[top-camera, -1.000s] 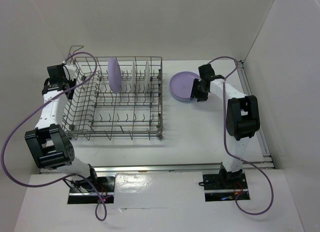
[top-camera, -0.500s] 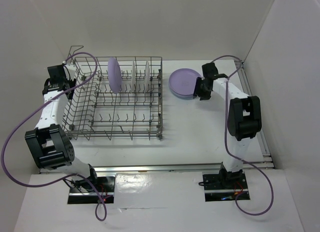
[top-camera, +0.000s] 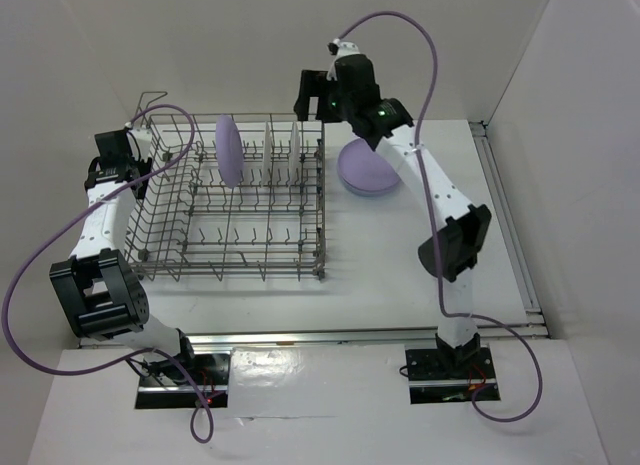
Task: Unload the plates from the dish rack
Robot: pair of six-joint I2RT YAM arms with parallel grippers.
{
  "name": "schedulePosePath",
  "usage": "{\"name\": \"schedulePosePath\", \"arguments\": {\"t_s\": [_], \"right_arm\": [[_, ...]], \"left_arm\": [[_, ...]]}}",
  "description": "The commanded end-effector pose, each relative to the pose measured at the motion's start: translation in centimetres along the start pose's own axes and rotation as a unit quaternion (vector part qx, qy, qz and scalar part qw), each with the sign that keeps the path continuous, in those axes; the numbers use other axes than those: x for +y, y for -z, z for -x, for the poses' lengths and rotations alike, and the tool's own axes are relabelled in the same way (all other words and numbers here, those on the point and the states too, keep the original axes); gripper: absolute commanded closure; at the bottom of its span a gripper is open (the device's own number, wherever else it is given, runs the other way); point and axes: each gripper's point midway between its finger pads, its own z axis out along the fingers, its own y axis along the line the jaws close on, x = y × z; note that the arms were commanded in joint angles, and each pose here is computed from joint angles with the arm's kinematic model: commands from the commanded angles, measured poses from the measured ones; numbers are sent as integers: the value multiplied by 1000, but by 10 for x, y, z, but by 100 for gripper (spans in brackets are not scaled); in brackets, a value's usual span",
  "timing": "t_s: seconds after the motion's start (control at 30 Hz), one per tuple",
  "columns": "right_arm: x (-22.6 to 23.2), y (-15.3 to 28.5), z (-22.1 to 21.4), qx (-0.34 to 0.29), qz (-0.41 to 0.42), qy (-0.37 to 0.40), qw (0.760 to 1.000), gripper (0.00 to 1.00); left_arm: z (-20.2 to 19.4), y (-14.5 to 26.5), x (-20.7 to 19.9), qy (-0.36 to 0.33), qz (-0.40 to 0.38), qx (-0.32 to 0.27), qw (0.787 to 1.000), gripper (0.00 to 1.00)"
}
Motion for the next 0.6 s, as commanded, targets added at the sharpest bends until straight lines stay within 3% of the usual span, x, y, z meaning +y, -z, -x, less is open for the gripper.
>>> {"name": "schedulePosePath", "arguments": {"t_s": [0.0,0.1,0.3,0.53,0.57], "right_arm": [[5,-49,-40,51,5,7,999,4],[23,-66,-52,41,29,12,999,4],[15,-89,-94,85,0,-13,996,8],[34,-118,-142,116,12,-14,993,23],[34,-120,-143,116,12,-14,993,31]], "left_arm": [[-24,-4,-27,13,-54,37,998,43],[-27,-4,-29,13,-54,37,998,43],[-31,-4,-30,8,-56,41,998,43],[-26,-2,-29,10,-56,30,998,43],[-29,-3,-31,9,-58,34,998,43]]}}
